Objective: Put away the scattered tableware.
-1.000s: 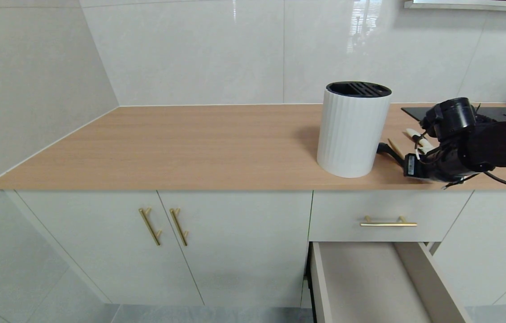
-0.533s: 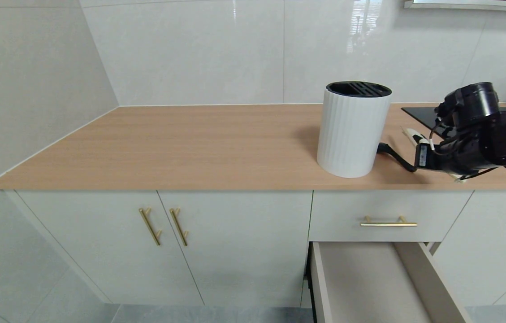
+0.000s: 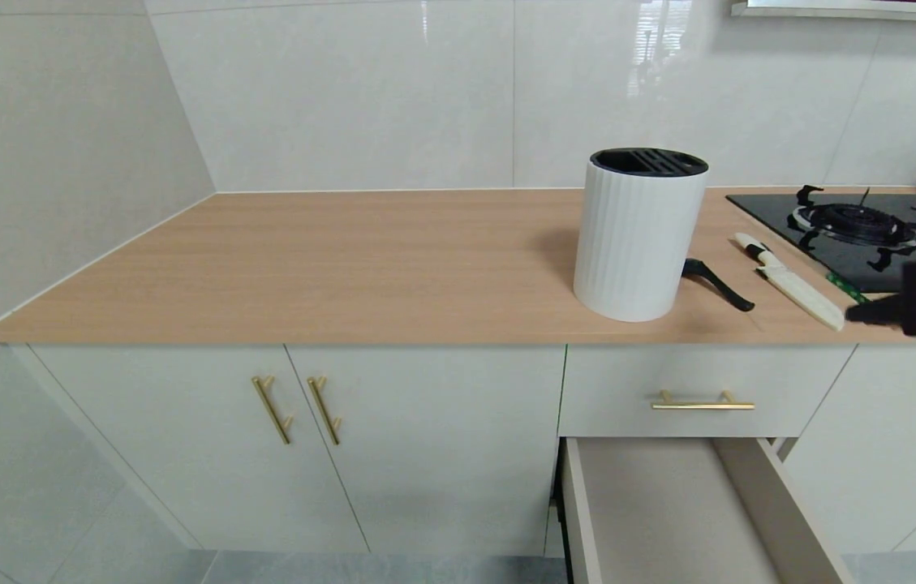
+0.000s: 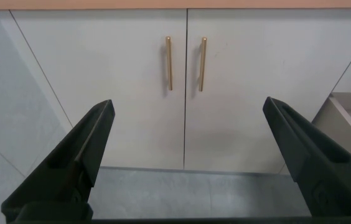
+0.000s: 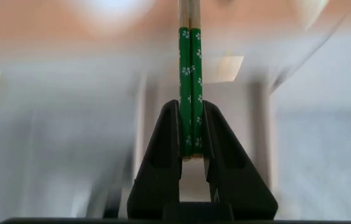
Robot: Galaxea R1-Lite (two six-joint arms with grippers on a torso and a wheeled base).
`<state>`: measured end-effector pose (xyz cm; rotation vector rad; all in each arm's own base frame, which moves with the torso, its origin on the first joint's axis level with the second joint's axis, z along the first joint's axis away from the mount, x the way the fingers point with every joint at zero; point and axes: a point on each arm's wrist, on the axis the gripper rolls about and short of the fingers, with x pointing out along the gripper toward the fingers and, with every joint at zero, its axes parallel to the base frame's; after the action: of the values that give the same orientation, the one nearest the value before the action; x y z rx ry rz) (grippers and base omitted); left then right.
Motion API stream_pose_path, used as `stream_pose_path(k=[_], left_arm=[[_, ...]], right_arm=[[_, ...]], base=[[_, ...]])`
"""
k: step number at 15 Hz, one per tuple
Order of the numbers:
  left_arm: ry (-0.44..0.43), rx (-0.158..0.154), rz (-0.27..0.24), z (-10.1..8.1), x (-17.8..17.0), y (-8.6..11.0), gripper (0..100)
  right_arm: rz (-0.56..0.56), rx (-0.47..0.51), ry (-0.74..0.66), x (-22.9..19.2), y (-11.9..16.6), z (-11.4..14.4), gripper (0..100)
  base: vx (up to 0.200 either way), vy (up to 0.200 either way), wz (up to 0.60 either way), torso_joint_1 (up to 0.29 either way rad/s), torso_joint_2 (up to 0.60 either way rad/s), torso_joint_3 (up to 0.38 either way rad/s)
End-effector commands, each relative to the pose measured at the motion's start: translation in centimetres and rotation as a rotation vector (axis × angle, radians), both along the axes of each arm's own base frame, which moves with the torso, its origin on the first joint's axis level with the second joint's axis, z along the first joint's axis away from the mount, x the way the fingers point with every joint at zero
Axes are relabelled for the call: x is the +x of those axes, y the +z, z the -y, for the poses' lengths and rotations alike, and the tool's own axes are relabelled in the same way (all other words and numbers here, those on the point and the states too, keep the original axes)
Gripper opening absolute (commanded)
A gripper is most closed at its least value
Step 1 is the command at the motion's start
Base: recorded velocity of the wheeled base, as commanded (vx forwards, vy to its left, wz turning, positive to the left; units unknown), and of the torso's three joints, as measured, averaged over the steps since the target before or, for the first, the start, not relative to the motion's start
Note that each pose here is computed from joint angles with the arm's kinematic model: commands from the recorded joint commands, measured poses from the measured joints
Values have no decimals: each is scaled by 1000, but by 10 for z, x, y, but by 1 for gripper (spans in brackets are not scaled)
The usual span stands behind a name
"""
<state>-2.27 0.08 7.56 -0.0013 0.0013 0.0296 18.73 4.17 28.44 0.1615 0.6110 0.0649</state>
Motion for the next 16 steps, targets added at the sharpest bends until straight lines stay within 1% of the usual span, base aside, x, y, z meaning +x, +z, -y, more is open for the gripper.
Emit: stream_pose_path(k=[1, 5, 6, 7, 9, 10, 11, 12, 16], left_arm=[[1, 0, -2, 0, 0, 0, 100], [0, 0, -2, 0, 0, 0, 100], [1, 0, 0, 0, 0, 0, 100], [0, 0, 1, 0, 0, 0, 100], [0, 0, 1, 0, 0, 0, 100], [0, 0, 1, 0, 0, 0, 100], [0, 0, 0, 0, 0, 0, 100], [1, 0, 1, 0, 0, 0, 100], [1, 0, 0, 0, 0, 0, 100]], right_arm=[[3, 40, 87, -68, 7, 11, 0], [-85, 26, 112, -95, -5, 15, 0], [-114, 20, 122, -94, -9, 14, 0], [-161, 18, 167, -91, -14, 9, 0], [-295, 23, 196, -68, -34, -2, 0], [-417, 39, 199, -42, -58, -16, 0], [-440, 48, 188, -36, -64, -20, 0], [-482, 82, 150, -22, -82, -30, 0], [-473, 85, 145, -24, -92, -29, 0]], base=[[0, 0, 0, 0, 0, 0], [0, 0, 0, 0, 0, 0], [0, 0, 0, 0, 0, 0], [0, 0, 0, 0, 0, 0], [0, 0, 0, 0, 0, 0], [0, 0, 0, 0, 0, 0], [0, 0, 0, 0, 0, 0], [0, 0, 0, 0, 0, 0], [0, 0, 0, 0, 0, 0]])
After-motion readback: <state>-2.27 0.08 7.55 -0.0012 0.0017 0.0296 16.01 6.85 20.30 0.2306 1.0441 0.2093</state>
